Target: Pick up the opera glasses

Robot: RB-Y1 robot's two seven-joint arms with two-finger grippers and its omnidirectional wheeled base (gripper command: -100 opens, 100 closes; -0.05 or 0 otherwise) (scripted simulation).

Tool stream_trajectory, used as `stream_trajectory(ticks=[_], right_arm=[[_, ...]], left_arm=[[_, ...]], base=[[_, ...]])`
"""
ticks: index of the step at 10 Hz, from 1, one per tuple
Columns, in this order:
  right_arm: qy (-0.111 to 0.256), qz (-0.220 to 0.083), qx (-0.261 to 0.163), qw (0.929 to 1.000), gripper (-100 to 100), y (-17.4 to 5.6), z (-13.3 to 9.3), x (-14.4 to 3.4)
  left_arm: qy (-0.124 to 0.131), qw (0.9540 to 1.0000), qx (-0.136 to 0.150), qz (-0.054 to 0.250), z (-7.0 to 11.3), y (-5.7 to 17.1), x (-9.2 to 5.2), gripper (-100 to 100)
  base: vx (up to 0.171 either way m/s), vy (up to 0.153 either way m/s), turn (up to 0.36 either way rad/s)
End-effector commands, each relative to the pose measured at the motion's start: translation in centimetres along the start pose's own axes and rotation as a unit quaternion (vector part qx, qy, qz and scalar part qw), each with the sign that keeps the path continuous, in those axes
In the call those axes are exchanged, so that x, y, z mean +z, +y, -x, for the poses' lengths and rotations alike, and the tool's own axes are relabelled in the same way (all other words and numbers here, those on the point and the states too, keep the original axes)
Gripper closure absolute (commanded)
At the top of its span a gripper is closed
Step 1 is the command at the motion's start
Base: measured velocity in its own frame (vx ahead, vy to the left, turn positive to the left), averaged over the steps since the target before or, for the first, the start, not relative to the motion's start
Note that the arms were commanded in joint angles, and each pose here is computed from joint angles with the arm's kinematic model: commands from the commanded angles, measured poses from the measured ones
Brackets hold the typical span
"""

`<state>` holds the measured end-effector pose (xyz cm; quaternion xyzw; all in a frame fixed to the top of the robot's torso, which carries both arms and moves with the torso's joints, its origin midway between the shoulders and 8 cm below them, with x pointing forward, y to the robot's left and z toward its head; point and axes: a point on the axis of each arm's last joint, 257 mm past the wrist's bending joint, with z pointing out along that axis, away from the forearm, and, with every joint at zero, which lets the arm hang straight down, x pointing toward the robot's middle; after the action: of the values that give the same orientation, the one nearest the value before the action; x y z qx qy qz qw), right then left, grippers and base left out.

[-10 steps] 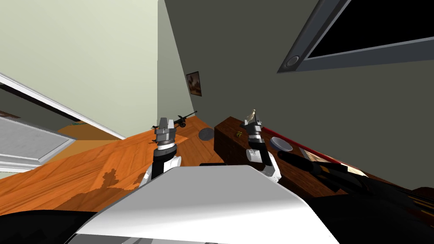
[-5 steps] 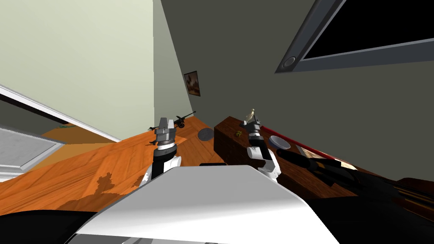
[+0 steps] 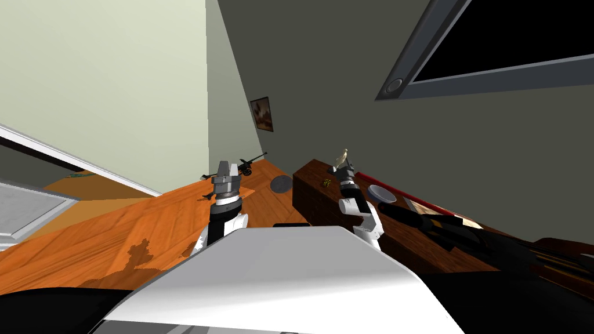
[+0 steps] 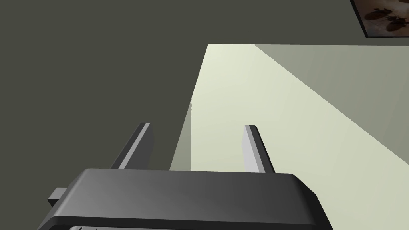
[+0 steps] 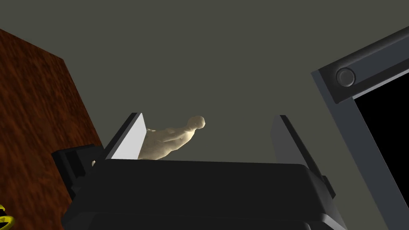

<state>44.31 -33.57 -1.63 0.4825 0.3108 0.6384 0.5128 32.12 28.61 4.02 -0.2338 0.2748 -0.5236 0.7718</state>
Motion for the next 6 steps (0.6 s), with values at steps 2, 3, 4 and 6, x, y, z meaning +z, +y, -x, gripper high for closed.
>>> stream_trajectory(ticks=[2,3,4,6], right_arm=[[-0.021,-0.03,0.034,0.9987,-100,-1.5,1.6,0.8],[-0.03,-0.038,0.053,0.9974,-100,-1.8,2.5,1.4],[-0.038,-0.048,0.067,0.9959,-100,-2.4,2.8,1.4],[-0.056,-0.065,0.093,0.992,-100,-3.3,4.1,1.9]], left_arm=[[0.0,1.0,0.0,0.0,0.0,0.0,0.0,0],[0.0,1.0,0.0,0.0,0.0,0.0,0.0,0],[0.0,1.0,0.0,0.0,0.0,0.0,0.0,0],[0.0,1.0,0.0,0.0,0.0,0.0,0.0,0]], base=[[0.004,0.026,-0.062],[0.002,0.03,-0.075],[0.004,0.035,-0.043],[0.008,0.024,-0.038]])
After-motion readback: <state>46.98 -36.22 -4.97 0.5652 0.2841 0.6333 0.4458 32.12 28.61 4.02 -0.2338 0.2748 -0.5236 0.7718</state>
